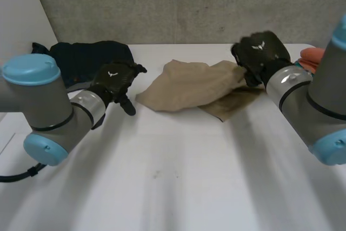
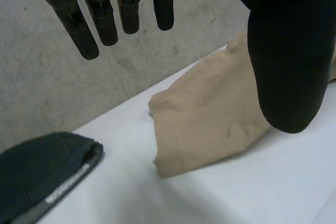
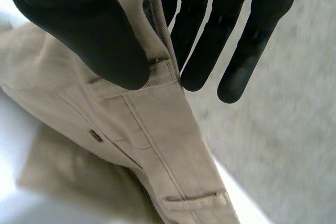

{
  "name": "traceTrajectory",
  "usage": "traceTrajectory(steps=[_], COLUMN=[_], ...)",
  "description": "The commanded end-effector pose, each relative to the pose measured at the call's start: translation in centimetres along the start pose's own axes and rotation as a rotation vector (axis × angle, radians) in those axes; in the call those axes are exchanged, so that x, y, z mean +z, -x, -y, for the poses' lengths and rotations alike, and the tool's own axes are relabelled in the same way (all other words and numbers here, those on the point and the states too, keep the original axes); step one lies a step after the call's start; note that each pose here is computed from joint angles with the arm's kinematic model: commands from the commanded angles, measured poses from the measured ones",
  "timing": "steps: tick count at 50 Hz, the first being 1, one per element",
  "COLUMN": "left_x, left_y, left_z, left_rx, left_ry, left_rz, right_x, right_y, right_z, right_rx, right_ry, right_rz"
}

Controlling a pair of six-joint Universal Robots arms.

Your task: Fold the laundry.

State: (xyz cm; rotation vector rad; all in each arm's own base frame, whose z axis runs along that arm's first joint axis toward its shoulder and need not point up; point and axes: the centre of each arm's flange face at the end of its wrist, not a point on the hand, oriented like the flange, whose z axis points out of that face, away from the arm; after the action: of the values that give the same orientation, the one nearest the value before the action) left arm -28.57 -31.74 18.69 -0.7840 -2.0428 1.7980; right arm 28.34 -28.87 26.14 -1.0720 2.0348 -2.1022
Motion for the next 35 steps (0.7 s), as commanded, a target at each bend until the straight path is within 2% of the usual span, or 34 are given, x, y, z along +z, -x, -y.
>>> traceTrajectory(steps=[1, 10, 17, 21, 26, 30, 35], left_x=[0.6, 1.7, 2.6, 0.9, -3.7, -7.6, -12.2], left_y=[-1.5, -3.6, -1.2, 0.4, 0.4, -0.3, -0.4], left_z=[-2.2, -5.1, -4.8, -0.5, 7.3, 12.6, 16.6], left_rx=[-0.078, -0.077, -0.071, -0.06, -0.018, 0.016, 0.032], left_ry=[0.054, 0.107, 0.086, 0.001, -0.189, -0.322, -0.382], left_rz=[-0.016, -0.052, 0.109, 0.158, 0.1, 0.052, 0.057], right_x=[-4.9, -9.2, -10.4, -9.2, -7.3, -7.0, -7.3], right_y=[2.2, 2.7, 1.3, -0.5, -4.8, -5.7, -6.5], right_z=[5.6, 9.9, 11.0, 10.5, 9.0, 9.6, 10.7], right_rx=[-0.007, 0.066, 0.06, 0.02, -0.069, -0.073, -0.083], right_ry=[-0.107, -0.226, -0.265, -0.245, -0.179, -0.197, -0.218], right_rz=[0.113, 0.144, 0.098, 0.036, -0.108, -0.139, -0.171])
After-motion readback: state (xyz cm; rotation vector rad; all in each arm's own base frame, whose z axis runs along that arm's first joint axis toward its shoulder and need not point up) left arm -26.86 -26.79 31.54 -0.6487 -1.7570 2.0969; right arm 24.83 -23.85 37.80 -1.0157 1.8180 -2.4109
